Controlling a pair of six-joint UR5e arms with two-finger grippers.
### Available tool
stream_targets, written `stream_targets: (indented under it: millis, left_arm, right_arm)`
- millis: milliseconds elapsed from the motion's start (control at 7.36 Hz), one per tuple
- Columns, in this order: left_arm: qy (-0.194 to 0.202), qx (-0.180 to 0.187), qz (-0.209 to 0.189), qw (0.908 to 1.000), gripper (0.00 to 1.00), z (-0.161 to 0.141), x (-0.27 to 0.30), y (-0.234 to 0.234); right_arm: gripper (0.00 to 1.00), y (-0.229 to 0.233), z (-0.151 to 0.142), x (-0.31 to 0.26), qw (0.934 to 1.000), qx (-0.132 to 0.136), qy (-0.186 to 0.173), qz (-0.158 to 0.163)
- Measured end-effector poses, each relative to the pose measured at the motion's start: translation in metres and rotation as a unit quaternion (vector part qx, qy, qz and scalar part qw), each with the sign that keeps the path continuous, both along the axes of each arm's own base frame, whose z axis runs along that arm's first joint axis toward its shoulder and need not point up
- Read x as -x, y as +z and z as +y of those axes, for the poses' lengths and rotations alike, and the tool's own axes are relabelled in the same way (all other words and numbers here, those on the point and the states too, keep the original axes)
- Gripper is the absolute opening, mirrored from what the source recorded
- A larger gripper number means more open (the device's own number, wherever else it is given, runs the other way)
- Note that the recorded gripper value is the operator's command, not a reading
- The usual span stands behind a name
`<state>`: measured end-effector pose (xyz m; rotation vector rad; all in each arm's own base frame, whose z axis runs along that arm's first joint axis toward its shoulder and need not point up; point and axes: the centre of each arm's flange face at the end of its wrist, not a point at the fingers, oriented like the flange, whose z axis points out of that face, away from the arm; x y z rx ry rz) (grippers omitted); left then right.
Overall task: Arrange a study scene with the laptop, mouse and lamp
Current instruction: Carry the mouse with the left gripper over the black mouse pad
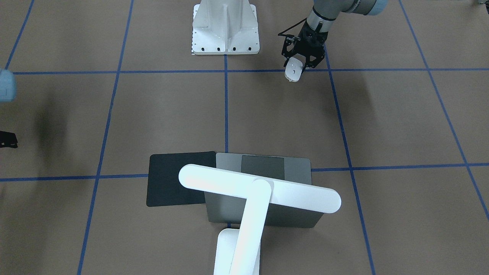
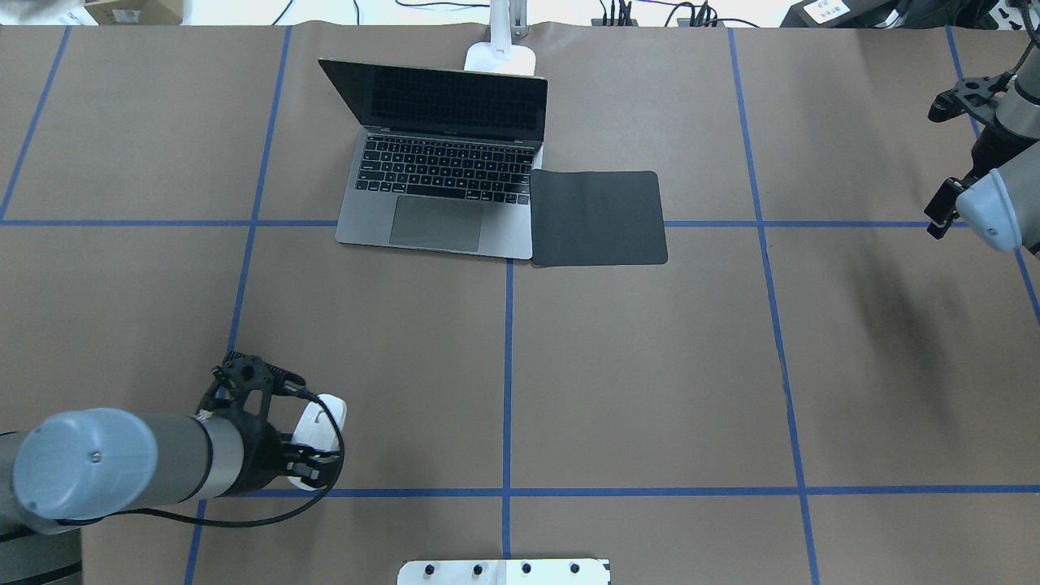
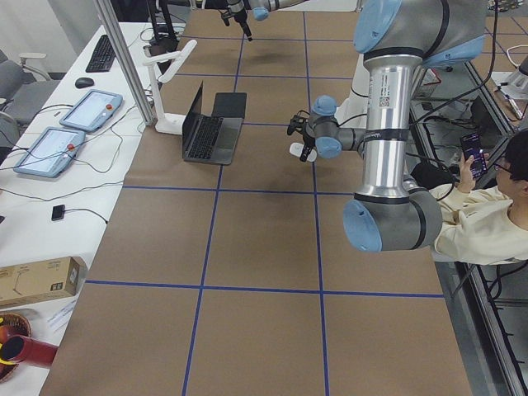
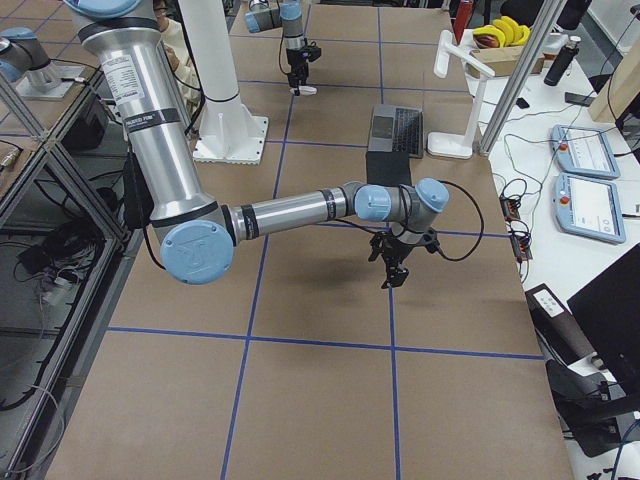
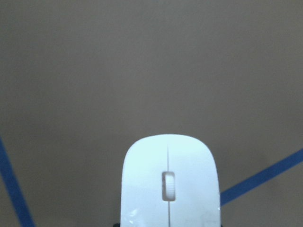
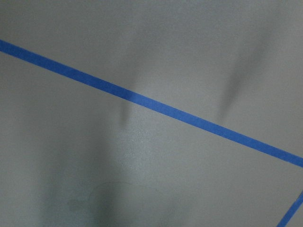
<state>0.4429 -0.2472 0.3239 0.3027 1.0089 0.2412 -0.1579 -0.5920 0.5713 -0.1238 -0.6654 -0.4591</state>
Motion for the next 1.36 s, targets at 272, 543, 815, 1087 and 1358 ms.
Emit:
stream_targets:
  millis: [272,543,815,1087,1358]
  left_arm:
    - [-0.026,0.023,0.013,0.9993,0.08,-0.016,-0.022,-0.063]
    - [-0.048,0.037,0.025,0.9978,0.09,-0.034,-0.043,-0.102]
    - [-0.077,0.053,0.031,0.9952,0.09,-0.059,-0.08,-0.13]
    - [-0.108,0.068,0.032,0.9913,0.09,-0.083,-0.132,-0.162]
    - [-0.153,0.071,0.031,0.9851,0.09,-0.108,-0.178,-0.193]
  right_arm:
    - [1.0,0.0,0.0,-0.002,1.0,0.0,0.002,0.0]
    - [1.0,0.0,-0.001,-0.003,1.0,0.0,0.004,0.001]
    - [1.0,0.0,-0.001,-0.004,1.0,0.0,0.005,0.001]
    - [1.0,0.0,-0.002,-0.005,1.0,-0.002,0.005,0.001]
    - [1.0,0.003,-0.001,-0.005,1.0,-0.007,0.005,0.0]
